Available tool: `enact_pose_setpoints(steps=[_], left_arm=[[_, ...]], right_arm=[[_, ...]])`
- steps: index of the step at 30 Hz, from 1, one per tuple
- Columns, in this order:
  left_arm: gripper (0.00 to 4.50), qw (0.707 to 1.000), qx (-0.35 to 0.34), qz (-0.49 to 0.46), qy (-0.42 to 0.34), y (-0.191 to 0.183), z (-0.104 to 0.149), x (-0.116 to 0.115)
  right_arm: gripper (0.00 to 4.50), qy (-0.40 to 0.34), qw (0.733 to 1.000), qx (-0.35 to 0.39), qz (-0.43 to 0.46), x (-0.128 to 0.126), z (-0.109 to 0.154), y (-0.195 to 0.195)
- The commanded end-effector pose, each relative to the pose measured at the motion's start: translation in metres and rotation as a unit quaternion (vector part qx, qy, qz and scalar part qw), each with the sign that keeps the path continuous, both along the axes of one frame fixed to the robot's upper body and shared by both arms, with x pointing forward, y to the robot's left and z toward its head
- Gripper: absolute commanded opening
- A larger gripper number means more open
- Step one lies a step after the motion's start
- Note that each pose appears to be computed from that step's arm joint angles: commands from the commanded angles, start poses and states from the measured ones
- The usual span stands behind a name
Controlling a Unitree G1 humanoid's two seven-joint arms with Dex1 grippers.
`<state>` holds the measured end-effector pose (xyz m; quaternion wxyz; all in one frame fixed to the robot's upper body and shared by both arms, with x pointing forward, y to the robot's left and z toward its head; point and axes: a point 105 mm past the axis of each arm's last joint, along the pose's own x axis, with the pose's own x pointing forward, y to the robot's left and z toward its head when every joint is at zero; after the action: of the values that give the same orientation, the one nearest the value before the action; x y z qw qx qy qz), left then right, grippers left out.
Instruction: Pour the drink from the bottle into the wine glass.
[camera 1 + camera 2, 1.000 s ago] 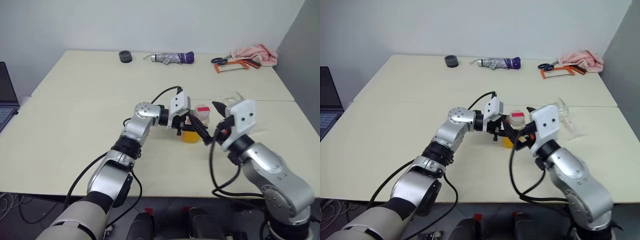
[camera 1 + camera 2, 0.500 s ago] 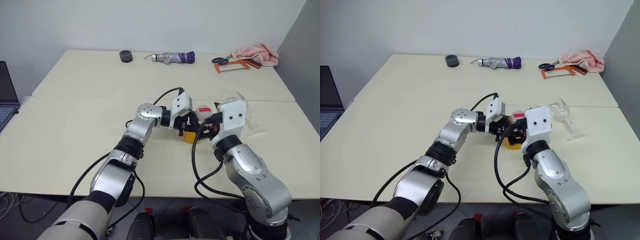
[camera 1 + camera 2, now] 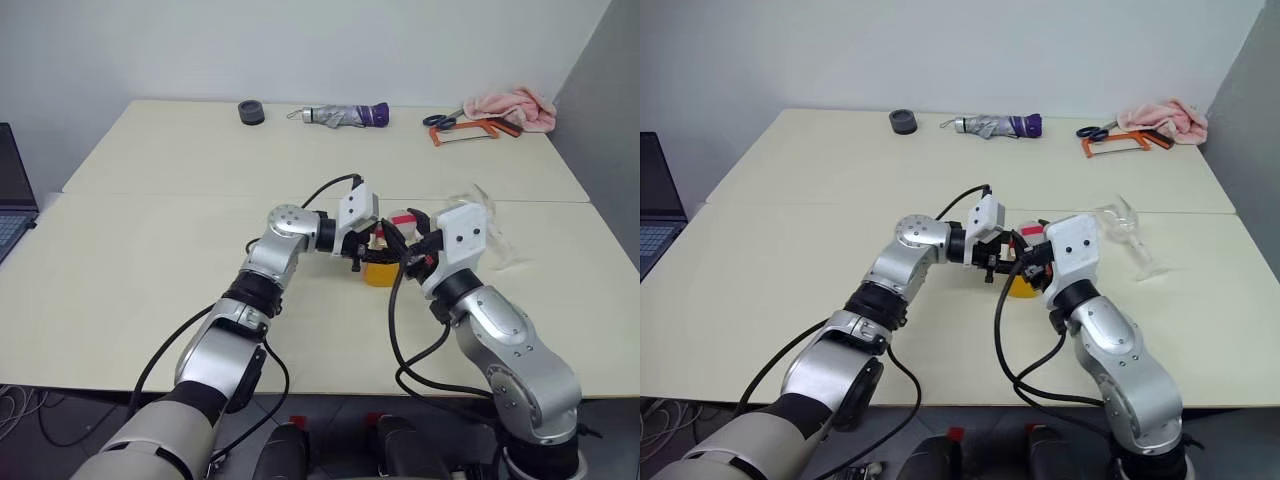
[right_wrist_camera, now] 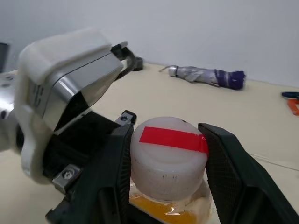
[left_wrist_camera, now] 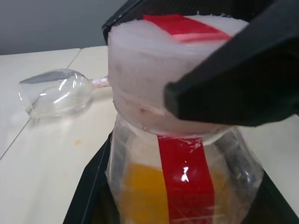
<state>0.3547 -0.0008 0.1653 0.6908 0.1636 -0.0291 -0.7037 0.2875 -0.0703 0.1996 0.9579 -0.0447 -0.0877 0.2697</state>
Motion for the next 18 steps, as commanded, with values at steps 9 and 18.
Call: enact_pose_setpoints(steps=[9, 18], left_arm=[[1.8, 0.998, -0.03, -0.053, -0.014, 0.004, 0.032, -0.015], [1.8, 0.999, -0.04, -0.031, -0.002, 0.009, 0.028, -0.017]], right_arm=[[2.21, 0.044, 0.945, -0.085, 0.311, 0.014, 0.011, -0.004], [4.5, 0.012, 0.965, -0.04, 0.257, 0.004, 0.031, -0.018]])
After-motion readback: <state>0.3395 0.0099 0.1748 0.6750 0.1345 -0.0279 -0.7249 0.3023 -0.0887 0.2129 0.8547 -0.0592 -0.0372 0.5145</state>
